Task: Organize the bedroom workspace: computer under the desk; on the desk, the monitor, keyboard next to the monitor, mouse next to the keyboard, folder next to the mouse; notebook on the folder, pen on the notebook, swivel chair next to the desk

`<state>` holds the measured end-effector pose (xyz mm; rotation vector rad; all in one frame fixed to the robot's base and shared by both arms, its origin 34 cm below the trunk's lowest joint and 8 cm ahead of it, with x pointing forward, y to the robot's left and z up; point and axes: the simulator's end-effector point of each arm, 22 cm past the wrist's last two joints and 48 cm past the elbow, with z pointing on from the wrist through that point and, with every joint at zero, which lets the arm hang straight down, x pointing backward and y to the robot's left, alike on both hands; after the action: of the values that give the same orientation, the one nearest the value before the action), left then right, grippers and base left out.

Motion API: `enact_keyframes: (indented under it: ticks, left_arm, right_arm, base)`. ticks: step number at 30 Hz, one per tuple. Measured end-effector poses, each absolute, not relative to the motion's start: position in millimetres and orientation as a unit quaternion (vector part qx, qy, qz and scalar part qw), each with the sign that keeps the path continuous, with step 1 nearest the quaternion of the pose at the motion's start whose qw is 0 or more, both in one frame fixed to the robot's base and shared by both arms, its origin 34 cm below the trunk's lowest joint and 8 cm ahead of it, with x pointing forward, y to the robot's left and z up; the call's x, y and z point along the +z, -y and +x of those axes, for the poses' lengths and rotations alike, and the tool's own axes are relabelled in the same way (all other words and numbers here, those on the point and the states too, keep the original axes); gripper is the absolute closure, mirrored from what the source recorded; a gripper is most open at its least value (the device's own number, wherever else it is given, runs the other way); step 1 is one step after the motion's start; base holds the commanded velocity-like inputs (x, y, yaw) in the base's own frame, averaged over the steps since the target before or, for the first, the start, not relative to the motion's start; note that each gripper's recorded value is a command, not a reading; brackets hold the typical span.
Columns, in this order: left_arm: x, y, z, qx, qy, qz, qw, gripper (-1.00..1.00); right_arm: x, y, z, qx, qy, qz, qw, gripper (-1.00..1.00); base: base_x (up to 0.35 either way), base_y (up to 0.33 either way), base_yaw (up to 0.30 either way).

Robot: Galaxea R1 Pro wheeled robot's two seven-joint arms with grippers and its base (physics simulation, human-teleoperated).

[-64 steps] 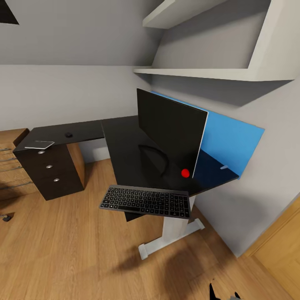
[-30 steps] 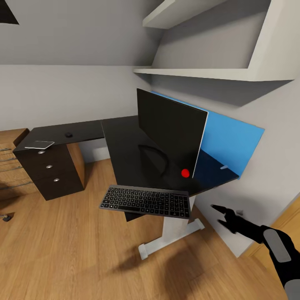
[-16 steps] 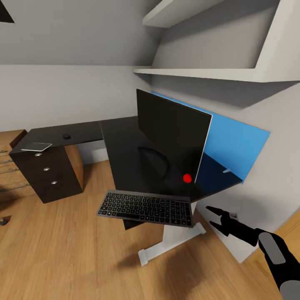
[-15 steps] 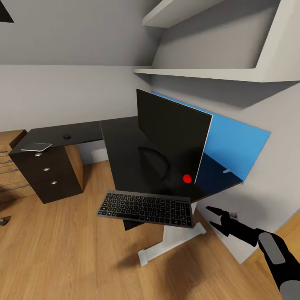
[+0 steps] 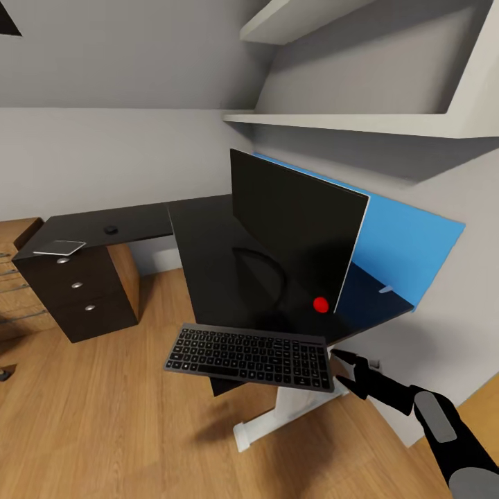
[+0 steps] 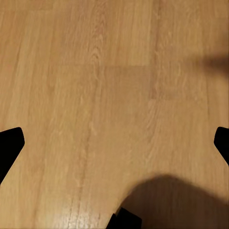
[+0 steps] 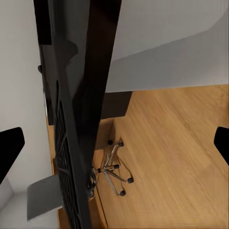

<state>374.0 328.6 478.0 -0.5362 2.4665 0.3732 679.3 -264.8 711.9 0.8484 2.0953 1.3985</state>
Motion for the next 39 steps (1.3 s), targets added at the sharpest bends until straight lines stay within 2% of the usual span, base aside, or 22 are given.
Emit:
enact_keyframes:
  ticks: [18, 39]
  left_arm:
    - [477.9, -328.6, 373.8, 0.140, -0.925, -0.201, 0.290, -1.00]
    - [495.9, -328.7, 375.6, 0.140, -0.925, -0.201, 0.291, -1.00]
  right_arm:
    - [703.0, 228.3, 672.7, 0.522, -0.770, 0.298, 0.215, -1.00]
    - [720.0, 225.2, 673.3, 0.523, -0.770, 0.297, 0.213, -1.00]
  base:
    - [0.001, 0.001, 0.000]
    - [0.000, 0.000, 0.000]
